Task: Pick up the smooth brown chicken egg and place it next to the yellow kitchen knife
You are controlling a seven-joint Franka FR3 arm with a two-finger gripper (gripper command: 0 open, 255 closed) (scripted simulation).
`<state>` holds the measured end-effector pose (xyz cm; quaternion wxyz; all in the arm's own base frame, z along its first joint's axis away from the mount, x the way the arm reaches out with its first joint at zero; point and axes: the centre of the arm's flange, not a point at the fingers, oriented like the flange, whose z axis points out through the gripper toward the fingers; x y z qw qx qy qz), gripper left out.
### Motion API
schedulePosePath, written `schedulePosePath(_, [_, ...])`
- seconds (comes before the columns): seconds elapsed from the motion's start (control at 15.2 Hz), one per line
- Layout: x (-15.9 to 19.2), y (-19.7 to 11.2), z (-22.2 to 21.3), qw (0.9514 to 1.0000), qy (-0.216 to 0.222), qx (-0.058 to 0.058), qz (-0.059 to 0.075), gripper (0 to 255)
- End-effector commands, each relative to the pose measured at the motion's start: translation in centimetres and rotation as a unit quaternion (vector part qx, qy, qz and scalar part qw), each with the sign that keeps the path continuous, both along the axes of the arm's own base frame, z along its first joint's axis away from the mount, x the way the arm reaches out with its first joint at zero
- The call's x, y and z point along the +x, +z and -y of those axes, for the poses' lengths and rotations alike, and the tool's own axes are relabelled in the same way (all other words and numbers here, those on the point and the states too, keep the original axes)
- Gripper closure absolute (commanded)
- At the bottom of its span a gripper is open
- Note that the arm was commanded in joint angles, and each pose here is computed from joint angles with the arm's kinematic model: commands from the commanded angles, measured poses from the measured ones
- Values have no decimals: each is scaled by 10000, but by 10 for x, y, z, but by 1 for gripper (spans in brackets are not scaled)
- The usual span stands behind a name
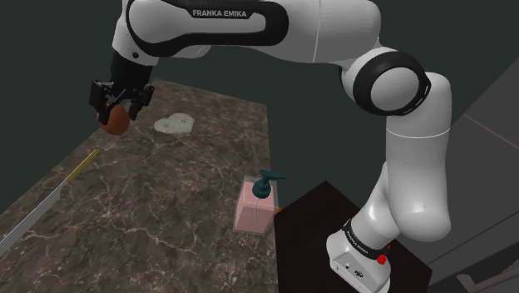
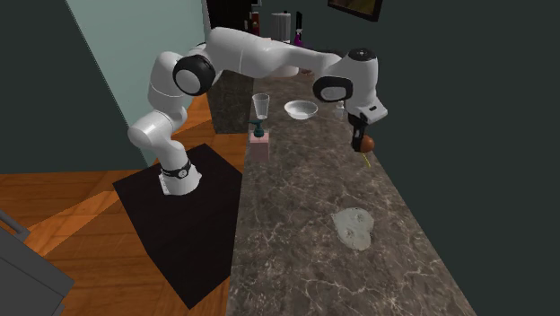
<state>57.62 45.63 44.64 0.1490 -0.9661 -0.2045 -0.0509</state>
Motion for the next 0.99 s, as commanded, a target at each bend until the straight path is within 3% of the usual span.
schedulePosePath(0.0, [1, -10, -2, 10000, -4, 2, 4, 255])
schedulePosePath(0.92, [1, -84, -2, 10000, -4, 2, 4, 255])
